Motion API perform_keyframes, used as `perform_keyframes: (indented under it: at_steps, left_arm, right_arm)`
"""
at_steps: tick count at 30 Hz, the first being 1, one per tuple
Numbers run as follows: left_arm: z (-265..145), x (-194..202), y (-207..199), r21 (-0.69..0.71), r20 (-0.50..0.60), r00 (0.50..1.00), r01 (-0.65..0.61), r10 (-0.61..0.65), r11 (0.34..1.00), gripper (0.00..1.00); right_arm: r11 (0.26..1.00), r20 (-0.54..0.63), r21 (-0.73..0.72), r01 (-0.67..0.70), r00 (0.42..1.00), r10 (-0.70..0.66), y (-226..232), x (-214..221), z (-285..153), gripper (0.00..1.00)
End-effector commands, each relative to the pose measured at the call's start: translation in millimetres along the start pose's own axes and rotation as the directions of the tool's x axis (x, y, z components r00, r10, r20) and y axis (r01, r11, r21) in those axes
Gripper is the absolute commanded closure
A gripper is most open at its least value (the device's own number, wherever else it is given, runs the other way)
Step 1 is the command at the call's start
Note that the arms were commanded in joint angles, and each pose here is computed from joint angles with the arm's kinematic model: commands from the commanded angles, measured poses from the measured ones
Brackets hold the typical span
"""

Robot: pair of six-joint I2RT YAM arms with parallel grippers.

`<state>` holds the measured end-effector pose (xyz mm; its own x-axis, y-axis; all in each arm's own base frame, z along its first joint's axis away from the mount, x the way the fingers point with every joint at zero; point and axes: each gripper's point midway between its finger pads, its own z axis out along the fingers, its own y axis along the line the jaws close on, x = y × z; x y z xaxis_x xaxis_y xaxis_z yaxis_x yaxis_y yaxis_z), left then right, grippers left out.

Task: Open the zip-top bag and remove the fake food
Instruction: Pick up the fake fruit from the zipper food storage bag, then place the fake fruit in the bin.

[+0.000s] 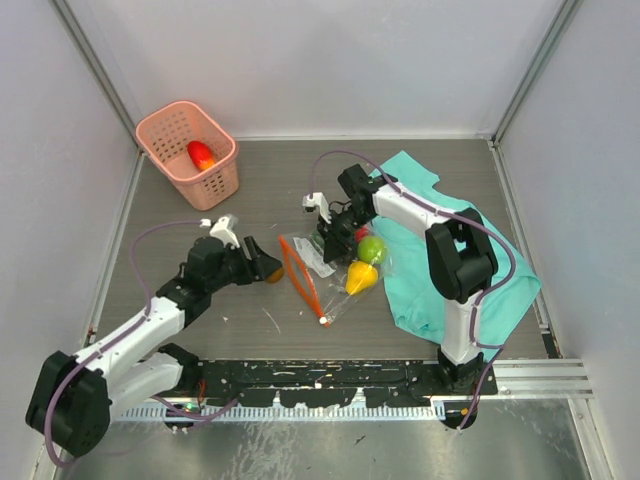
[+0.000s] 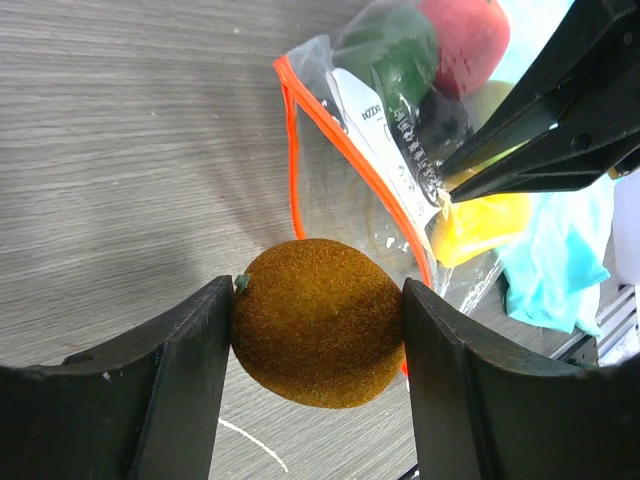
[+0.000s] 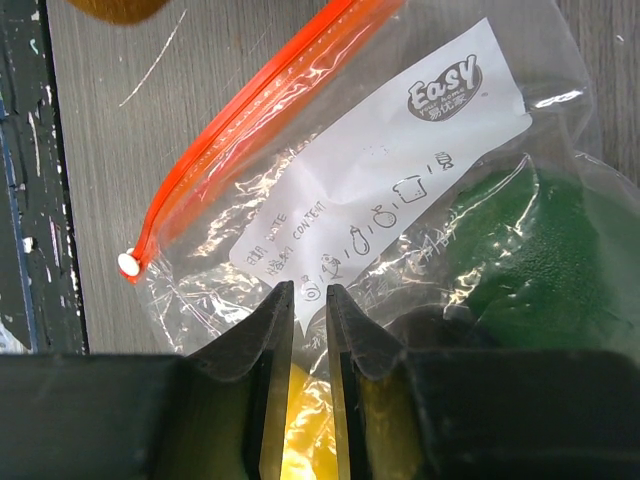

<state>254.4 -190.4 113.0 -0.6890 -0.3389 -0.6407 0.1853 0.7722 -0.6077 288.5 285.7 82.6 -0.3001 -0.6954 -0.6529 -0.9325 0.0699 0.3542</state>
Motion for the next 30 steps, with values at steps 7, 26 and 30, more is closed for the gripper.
perform_keyframes:
  at_steps: [7,26,30]
  left_arm:
    - [-29.6,-98.3,-14.7,0.105,0.225,0.972,0.049,-0.072,0.993,0.78]
    - [-55.6,-267.0,25.1,0.046,0.548,0.815,0.193,-0.187,0.980,0.78]
    - [-54.3,-292.0,37.9,0.008,0.586,0.789,0.223,-0.185,0.975,0.78]
  right_arm:
    - [0.996,0.078,0.042,0.078,0.994,-0.081,11.5,-26.3,-32.1,0.75]
    - [0.995,0.092,0.055,0.081,0.992,-0.086,11.0,-26.2,-40.3,0.75]
    - [0.995,0.092,0.056,0.081,0.992,-0.086,11.2,-25.9,-40.5,0.75]
